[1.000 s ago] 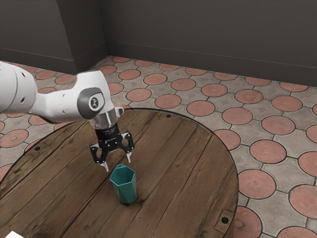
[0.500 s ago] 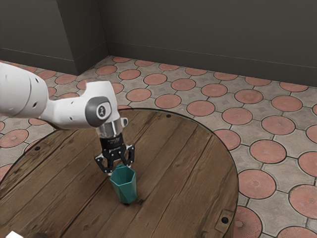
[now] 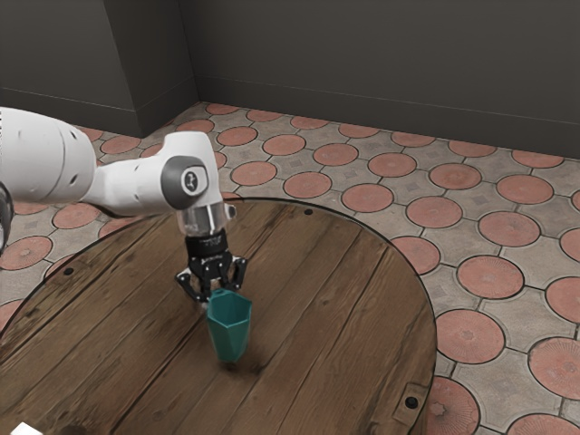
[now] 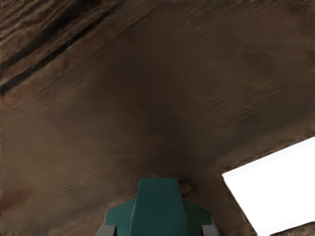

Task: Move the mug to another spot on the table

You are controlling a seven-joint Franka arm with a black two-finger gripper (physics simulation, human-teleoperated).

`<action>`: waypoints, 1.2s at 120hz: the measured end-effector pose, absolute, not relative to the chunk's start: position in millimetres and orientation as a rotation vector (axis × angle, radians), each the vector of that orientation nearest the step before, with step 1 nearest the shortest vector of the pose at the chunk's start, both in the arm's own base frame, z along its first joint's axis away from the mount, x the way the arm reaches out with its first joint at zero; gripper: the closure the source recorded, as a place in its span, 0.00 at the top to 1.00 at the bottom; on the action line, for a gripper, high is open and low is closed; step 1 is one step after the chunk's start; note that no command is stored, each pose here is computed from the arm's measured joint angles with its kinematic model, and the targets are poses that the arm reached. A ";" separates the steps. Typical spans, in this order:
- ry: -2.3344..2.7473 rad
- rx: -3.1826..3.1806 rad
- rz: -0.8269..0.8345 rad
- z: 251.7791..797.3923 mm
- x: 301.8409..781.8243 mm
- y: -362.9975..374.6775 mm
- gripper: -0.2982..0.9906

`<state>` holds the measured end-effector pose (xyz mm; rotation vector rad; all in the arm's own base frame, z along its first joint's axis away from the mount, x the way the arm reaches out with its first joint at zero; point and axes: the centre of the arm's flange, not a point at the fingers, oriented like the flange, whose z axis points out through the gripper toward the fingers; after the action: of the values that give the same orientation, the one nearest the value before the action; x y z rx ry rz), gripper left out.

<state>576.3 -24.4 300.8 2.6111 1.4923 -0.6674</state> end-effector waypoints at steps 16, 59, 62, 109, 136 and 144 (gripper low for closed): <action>1.477 2.616 -0.714 310.5 590.7 -25.4 0.31; 1.433 2.636 -0.905 339.5 644.1 -13.5 0.26; 1.429 2.634 -0.924 340.1 645.5 -12.0 0.26; 1.011 2.911 -0.764 355.2 661.3 -22.3 0.28; 0.485 3.142 -0.758 350.9 681.2 -30.6 0.27; 0.384 3.171 -0.750 351.7 688.1 -23.1 0.28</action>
<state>688.1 -23.1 351.7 3.1715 0.3837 -0.7500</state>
